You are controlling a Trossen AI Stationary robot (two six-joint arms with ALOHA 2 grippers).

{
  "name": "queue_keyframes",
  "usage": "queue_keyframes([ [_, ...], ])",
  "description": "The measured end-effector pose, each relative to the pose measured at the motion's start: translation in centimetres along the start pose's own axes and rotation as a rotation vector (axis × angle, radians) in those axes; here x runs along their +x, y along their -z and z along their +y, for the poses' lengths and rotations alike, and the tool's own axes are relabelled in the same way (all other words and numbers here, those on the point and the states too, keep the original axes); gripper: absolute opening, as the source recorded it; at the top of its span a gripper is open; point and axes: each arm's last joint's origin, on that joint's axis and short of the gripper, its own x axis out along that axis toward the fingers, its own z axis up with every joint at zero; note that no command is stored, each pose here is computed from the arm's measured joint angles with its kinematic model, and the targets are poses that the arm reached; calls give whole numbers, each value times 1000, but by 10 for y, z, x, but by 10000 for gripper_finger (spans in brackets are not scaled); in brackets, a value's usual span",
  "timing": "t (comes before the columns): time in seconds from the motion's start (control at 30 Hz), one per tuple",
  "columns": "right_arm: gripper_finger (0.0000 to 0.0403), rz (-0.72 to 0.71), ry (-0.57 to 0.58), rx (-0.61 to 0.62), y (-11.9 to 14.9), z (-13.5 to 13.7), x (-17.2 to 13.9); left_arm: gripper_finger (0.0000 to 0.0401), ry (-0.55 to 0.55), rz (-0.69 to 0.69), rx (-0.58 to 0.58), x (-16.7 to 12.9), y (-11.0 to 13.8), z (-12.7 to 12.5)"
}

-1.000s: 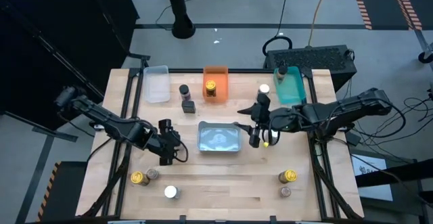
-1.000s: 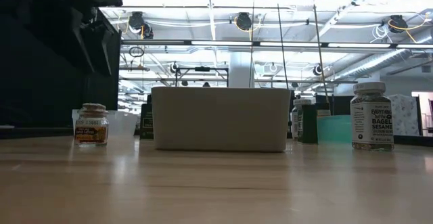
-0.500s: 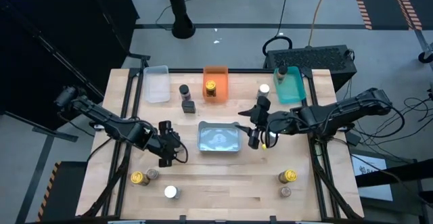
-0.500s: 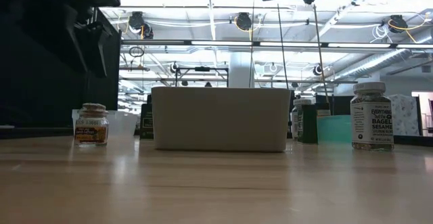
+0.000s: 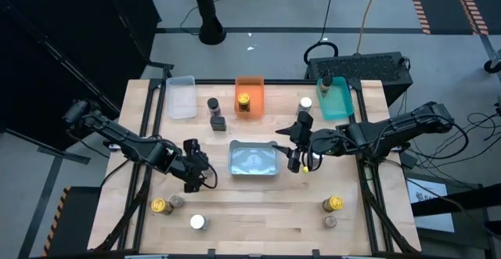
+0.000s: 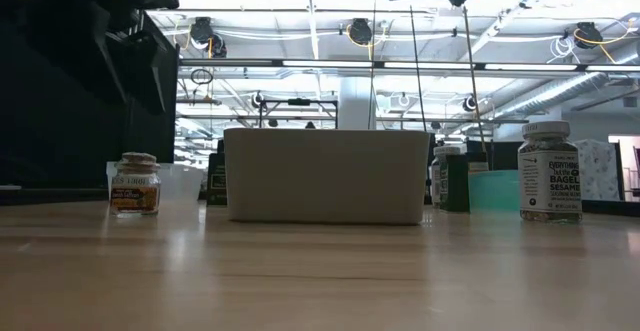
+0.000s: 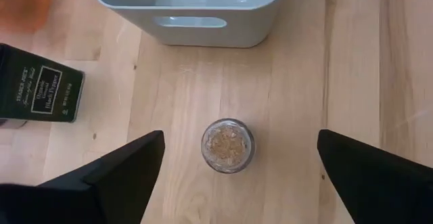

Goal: Sort spices by type
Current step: Put the top brown seasoning bottle into the gray bin

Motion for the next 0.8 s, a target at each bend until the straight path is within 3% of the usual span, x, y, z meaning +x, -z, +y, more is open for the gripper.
queue_keyframes([
  [0.2,210,2,0,-1,0,0,0,386,-27,23,-51,8,4,7],
  [0.3,210,2,1,-4,0,0,0,384,13,63,-61,21,10,11],
  [0.4,210,3,2,-6,0,0,0,384,68,5,-44,31,9,13],
  [0.53,210,4,2,-6,0,0,0,384,60,10,-42,39,15,20],
  [0.8,210,10,3,-10,1,-1,0,383,43,60,-82,59,43,24],
])
